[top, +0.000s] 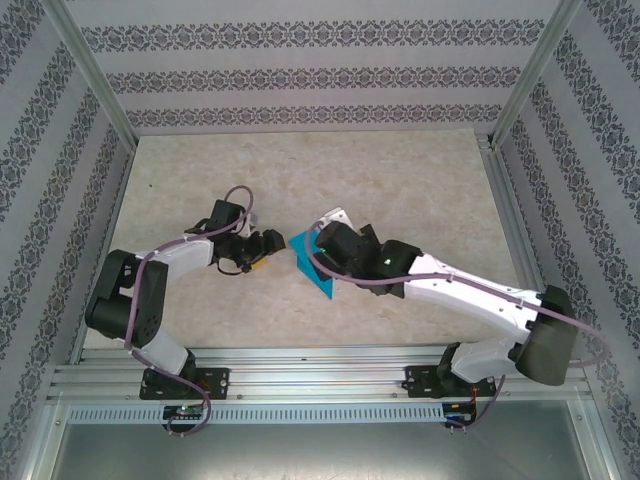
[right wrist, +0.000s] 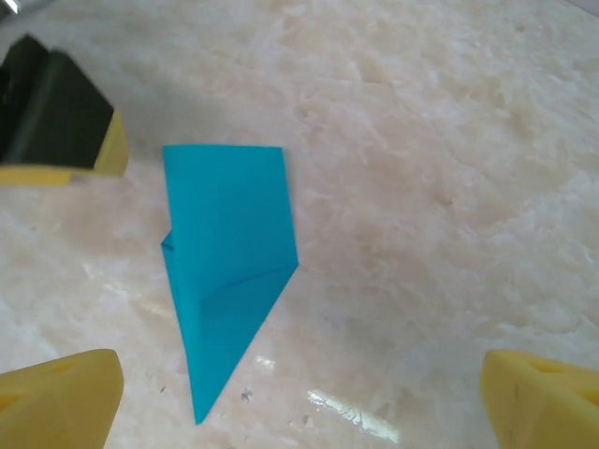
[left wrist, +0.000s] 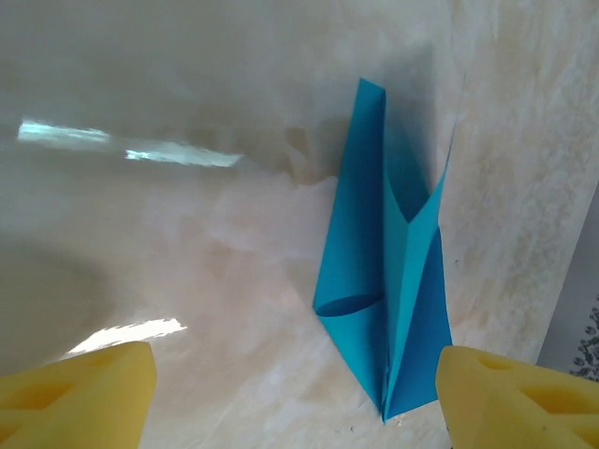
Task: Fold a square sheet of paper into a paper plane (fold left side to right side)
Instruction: Turn over the paper at the center of the table, then pick up the paper from the center of the table.
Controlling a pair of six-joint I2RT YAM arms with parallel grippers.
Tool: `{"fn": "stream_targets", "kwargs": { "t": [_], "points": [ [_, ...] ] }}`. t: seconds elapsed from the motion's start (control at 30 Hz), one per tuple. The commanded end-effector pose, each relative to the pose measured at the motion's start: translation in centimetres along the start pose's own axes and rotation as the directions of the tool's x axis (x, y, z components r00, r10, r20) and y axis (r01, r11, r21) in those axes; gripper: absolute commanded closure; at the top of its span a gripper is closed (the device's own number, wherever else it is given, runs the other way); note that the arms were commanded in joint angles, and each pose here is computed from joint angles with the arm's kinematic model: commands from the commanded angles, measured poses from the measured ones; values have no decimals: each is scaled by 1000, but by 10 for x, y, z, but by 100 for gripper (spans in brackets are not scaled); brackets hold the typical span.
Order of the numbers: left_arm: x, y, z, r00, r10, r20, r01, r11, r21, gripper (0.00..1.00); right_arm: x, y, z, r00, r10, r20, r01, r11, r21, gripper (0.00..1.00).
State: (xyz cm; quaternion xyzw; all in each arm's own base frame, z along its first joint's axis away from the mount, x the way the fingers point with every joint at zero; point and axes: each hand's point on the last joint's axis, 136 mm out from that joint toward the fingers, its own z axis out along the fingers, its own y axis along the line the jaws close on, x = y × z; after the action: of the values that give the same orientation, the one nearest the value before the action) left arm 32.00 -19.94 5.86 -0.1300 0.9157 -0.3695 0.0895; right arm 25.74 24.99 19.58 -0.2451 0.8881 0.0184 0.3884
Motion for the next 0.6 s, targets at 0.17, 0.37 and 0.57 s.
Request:
{"fn": "stream_targets", "kwargs": {
  "t": [0.17, 0.37, 0.57],
  "points": [
    [-13, -48, 49, 996, 92, -21, -89, 990, 110, 35, -11, -39, 23, 886, 445, 130, -383, 860, -337, 2],
    [-16, -70, 58, 984, 177, -37, -166, 965, 204, 70, 0, -49, 36, 826, 563, 17, -469, 704, -533, 15],
    [-4, -87, 45, 944, 324, -66, -294, 913, 284, 93, 15, -40, 58, 849, 512, -132, -462, 598, -654, 30]
  ]
}}
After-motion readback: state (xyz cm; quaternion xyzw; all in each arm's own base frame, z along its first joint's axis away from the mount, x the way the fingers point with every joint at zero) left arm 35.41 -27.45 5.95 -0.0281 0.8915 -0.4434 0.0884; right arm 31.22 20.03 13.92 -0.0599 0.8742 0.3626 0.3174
